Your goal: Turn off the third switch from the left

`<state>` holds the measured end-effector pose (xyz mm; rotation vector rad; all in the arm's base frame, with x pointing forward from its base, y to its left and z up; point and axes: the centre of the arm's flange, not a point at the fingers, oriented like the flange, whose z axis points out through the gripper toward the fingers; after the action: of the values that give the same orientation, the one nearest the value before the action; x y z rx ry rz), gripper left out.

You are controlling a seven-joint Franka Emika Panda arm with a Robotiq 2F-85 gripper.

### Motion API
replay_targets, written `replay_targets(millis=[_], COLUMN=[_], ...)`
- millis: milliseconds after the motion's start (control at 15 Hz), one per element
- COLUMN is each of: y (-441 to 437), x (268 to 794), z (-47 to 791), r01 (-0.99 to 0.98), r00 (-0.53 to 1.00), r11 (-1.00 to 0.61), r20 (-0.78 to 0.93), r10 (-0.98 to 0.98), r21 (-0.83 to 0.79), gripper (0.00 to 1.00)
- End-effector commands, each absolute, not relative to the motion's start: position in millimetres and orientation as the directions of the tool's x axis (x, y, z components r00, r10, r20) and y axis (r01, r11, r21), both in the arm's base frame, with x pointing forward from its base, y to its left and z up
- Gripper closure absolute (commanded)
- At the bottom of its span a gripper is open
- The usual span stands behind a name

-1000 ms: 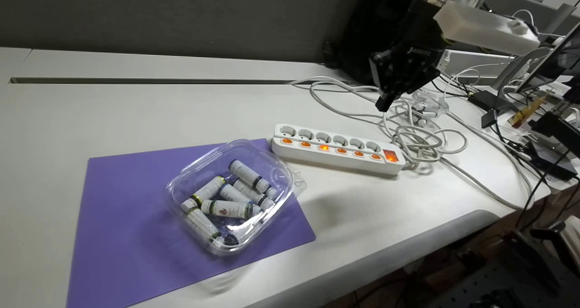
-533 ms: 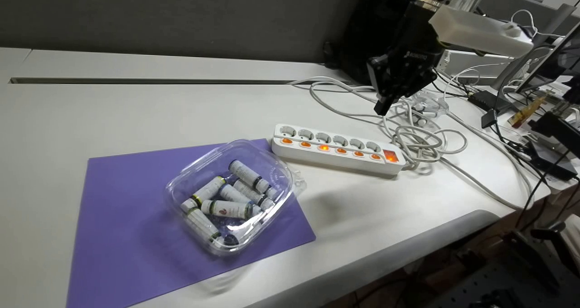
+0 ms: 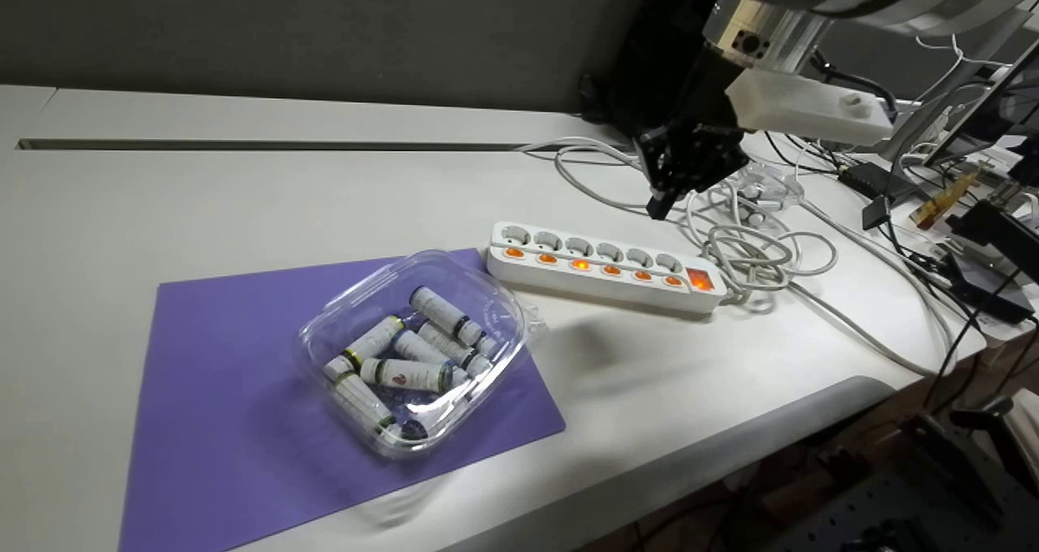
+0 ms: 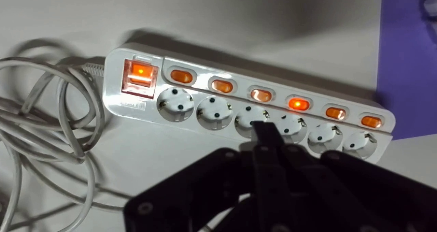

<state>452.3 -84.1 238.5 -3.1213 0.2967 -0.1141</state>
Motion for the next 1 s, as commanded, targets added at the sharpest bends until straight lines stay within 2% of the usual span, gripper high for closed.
replay_targets(millis=[0,933], y=[-82.9,-54.0], x=[469.6,492.0], z=[209.2,156.1], r01=[-0.183,-0.104], r00=[0.979,0.994], r11=[-0.983,-0.993], r20=[0.086,0.009], r10=[-0.183,-0.105], r21=[-0.008,-0.055], gripper=[1.00,1.00])
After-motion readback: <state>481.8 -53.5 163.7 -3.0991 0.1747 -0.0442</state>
